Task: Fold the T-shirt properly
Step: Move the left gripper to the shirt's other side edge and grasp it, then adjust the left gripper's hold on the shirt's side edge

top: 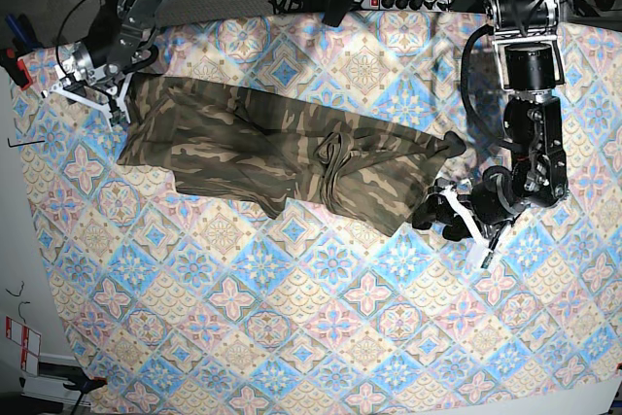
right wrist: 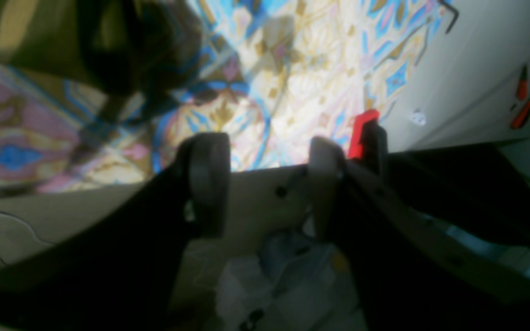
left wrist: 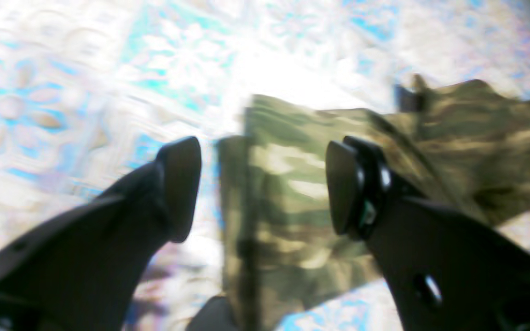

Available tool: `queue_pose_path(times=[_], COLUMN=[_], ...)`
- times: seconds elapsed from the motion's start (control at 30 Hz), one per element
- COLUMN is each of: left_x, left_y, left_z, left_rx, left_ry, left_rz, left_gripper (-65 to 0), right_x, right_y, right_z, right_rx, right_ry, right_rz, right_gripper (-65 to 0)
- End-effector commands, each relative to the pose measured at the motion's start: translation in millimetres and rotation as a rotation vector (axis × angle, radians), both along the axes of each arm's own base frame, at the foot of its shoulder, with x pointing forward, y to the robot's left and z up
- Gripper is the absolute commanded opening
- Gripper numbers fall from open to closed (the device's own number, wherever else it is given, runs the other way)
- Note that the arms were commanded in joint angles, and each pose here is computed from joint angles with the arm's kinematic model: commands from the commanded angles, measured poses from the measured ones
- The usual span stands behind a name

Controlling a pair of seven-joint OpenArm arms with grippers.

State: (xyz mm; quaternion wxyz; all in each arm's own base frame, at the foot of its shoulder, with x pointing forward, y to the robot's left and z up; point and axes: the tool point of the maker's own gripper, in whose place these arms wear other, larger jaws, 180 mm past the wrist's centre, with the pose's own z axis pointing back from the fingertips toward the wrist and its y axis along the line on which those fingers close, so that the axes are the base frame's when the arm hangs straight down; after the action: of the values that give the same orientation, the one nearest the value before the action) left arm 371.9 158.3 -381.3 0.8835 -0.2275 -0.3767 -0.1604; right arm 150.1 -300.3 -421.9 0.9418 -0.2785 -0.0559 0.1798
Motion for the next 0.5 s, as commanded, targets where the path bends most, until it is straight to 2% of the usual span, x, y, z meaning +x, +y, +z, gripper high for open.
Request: queue_pose_path(times=[0.0,0.1,0.23,0.47], left_x=[12.8,16.9,21.3,34.8], left_y=[-7.0,-12.6,-27.7,-39.2], left_z=[13.6,4.0,-5.3,-29.7], left_rx=[-0.003,0.092,0.164,0.148], left_ry=[-0.060,-0.063,-0.051,-0.014], left_rz=[-0.003,-0.019,-0.043,-0.038], left_gripper=[-27.0,-26.9,-26.9,-27.4], right_x=[4.4,5.1,5.1,3.1], right_y=[-5.3,-4.6,-4.6,-6.3], right_z=[7.9,7.9,7.9,7.5], right_rx=[-0.026,-0.025,-0.025,-0.026], right_ry=[-0.020,-0.020,-0.020,-0.018], right_rz=[-0.002,0.001,0.001,-0.007], right_gripper=[-38.3,-38.3,-38.3,-38.3])
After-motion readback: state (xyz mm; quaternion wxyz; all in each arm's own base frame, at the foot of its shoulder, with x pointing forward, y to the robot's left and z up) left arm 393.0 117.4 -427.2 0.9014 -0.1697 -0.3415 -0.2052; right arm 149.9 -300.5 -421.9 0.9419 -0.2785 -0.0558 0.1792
